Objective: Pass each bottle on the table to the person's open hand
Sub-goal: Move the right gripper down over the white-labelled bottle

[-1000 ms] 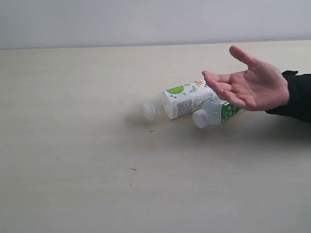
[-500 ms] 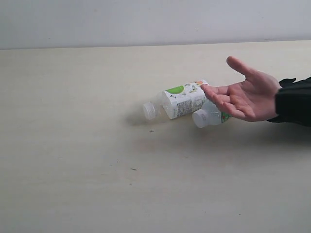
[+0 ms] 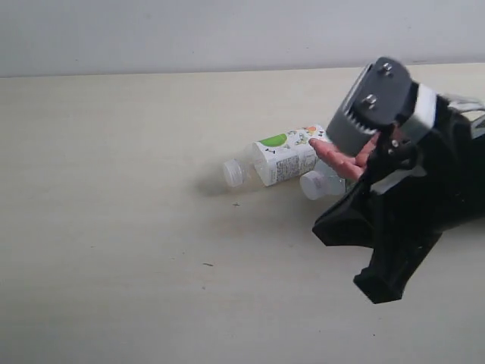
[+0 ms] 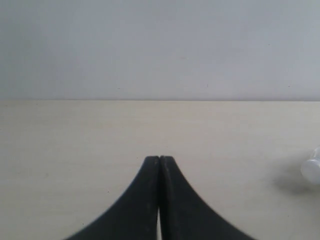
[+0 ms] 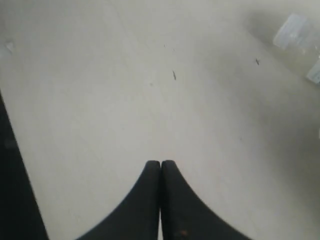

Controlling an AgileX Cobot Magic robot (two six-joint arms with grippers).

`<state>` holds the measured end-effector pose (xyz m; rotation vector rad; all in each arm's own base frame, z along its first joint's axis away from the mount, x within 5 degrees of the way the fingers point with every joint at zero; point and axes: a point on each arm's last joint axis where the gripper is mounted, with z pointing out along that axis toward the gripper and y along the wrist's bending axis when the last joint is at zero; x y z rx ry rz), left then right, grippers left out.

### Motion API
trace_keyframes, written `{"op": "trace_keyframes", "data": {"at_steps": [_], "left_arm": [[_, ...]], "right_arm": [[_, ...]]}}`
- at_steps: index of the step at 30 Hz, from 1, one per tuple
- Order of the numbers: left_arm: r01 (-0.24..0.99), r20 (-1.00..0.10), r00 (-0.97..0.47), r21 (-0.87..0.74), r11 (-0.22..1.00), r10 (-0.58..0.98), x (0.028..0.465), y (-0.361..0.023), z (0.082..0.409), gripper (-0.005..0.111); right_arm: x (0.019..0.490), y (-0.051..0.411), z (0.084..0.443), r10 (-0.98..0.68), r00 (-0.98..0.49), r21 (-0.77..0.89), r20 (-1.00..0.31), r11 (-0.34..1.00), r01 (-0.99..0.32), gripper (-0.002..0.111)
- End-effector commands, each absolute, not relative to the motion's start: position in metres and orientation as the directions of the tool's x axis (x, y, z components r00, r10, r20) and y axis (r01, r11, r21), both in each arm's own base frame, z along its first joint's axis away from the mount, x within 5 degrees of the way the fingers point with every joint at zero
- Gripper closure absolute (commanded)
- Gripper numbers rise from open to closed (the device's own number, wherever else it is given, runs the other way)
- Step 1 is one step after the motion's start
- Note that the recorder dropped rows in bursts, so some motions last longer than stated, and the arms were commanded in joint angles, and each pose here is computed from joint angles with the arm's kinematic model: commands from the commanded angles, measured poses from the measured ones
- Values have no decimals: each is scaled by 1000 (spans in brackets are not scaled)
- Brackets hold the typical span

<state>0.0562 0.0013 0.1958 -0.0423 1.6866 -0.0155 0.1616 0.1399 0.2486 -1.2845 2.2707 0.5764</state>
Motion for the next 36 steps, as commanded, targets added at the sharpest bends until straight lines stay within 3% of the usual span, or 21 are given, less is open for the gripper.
{"op": "trace_keyframes", "data": {"at_steps": [1, 8, 13, 16, 22, 30, 36], "left_arm": [[-19, -993, -110, -33, 999, -35, 56, 1, 195, 107], [-19, -993, -110, -33, 999, -35, 56, 1, 195, 107], [-19, -993, -110, -33, 999, -35, 56, 1, 195, 107], [-19, -993, -110, -33, 999, -35, 56, 1, 195, 107], [-19, -993, -110, -33, 999, -35, 56, 1, 195, 107], [-19, -993, -110, -33, 999, -35, 56, 1, 195, 107], [-19, -993, -110, -33, 999, -35, 56, 1, 195, 107]], "right_arm": [[175, 146, 226, -786, -405, -21, -467, 467, -884, 108], [187, 157, 203, -925, -218, -280, -310, 308, -909, 100], [191, 169, 188, -987, 5, -415, -158, 62, -908, 100], [195, 177, 180, -991, 66, -471, -120, -2, -882, 99], [209, 178, 169, -995, 104, -562, -14, -78, -823, 79], [214, 181, 152, -989, 140, -552, 43, -141, -822, 47], [221, 183, 144, -985, 153, -589, 75, -168, -791, 43]]}}
